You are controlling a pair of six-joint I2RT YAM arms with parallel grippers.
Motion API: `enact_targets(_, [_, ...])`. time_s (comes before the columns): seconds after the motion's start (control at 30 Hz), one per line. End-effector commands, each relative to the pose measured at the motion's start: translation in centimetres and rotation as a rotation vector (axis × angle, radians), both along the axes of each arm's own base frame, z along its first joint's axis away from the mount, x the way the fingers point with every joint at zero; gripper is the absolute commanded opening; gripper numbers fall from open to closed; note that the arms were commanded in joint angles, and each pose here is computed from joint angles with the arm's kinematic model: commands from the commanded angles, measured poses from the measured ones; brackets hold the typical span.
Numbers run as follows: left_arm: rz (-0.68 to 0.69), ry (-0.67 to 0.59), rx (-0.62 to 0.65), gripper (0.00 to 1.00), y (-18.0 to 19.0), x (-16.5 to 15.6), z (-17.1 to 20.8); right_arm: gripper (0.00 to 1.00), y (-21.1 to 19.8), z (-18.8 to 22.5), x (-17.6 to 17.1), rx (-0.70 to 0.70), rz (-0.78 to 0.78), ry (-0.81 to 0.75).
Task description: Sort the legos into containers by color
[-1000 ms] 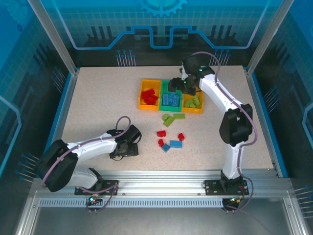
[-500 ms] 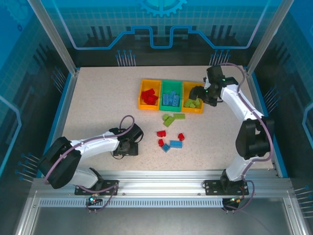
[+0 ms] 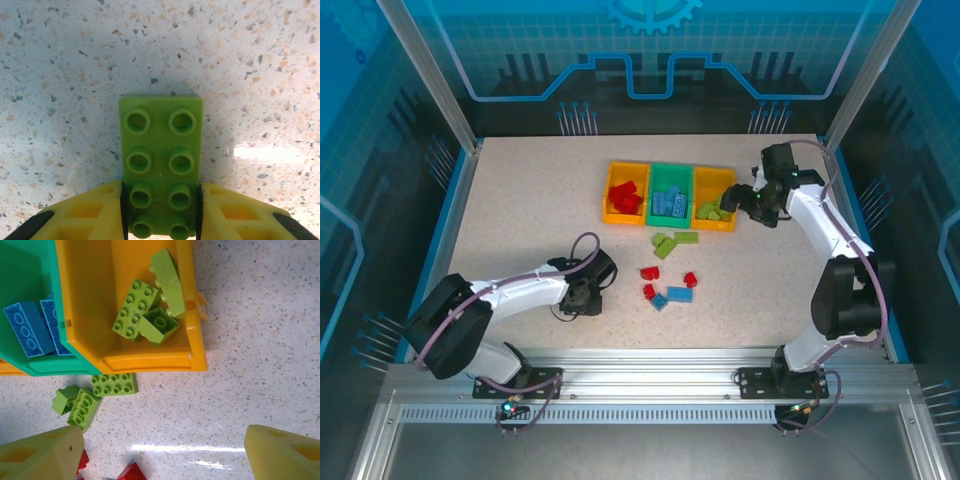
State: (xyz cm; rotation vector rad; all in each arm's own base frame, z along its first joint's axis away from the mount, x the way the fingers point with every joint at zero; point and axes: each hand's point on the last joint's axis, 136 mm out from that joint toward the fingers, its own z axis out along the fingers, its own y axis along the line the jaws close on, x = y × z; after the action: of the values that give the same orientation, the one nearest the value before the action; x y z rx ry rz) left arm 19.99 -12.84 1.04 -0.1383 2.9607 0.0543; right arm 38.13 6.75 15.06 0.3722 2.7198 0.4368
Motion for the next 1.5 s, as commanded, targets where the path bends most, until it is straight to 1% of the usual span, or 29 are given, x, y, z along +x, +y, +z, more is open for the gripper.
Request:
enact_targets(0.0, [0.014,-0.068,-0.057,0.32,-1.9,2.8,-0.4,0.85,-0.5,0.6,-0.6,0.012,0.007,-0.023])
enact_targets(0.1, [0.002,-0.137,-0.105,0.32,-3.5,5.0,2.1,0.85,-0.9,0.1,-1.3,-0.007,0.000,-0.020])
enact_targets(0.27, [-0.083,-0.303,-0.217,0.32,-8.2,10.6,8.9,0.85,-2.0,-1.8,-2.0,-0.003,-0.041,0.000])
enact_targets(0.37, [-0.142,-0.364,-0.277,0.33,-11.2,13.5,12.3,0.82,-3.1,-2.9,-1.6,-0.026,-0.063,-0.016])
enact_targets(0.47, [-0.194,-0.387,-0.342,0.33,-14.1,15.8,14.1,0.78,-4.1,-4.1,-0.8,-0.057,-0.077,-0.010])
enact_targets(0.53, [-0.231,-0.393,-0.380,0.33,-16.1,16.8,14.8,0.72,-4.1,-4.9,-0.3,-0.047,-0.078,-0.002])
enact_targets(0.6, [-0.269,-0.401,-0.414,0.33,-17.9,17.9,15.1,0.65,-4.0,-5.3,0.4,-0.044,-0.074,-0.011])
enact_targets(0.7, [-0.319,-0.407,-0.473,0.33,-20.5,19.3,15.0,0.60,-4.0,-6.0,1.6,-0.044,-0.062,-0.029])
enact_targets(0.83, [-0.377,-0.401,-0.558,0.32,-24.2,21.0,14.9,0.56,-3.3,-6.8,3.1,-0.029,-0.032,-0.017])
enact_targets(0.97, [-0.440,-0.415,-0.607,0.32,-27.4,22.6,15.2,0.53,-2.9,-7.3,3.5,-0.017,-0.026,-0.019])
enact_targets(1.13, [-0.454,-0.420,-0.621,0.31,-29.6,24.7,14.6,0.53,-2.8,-8.0,2.8,-0.008,-0.035,0.001])
enact_targets(1.33, [-0.463,-0.416,-0.636,0.32,-31.5,26.9,13.5,0.53,-2.5,-7.8,1.9,0.022,-0.044,-0.001])
enact_targets(1.47, [-0.420,-0.401,-0.634,0.40,-31.3,28.1,12.2,0.55,-2.0,-7.1,1.2,0.042,-0.047,-0.006])
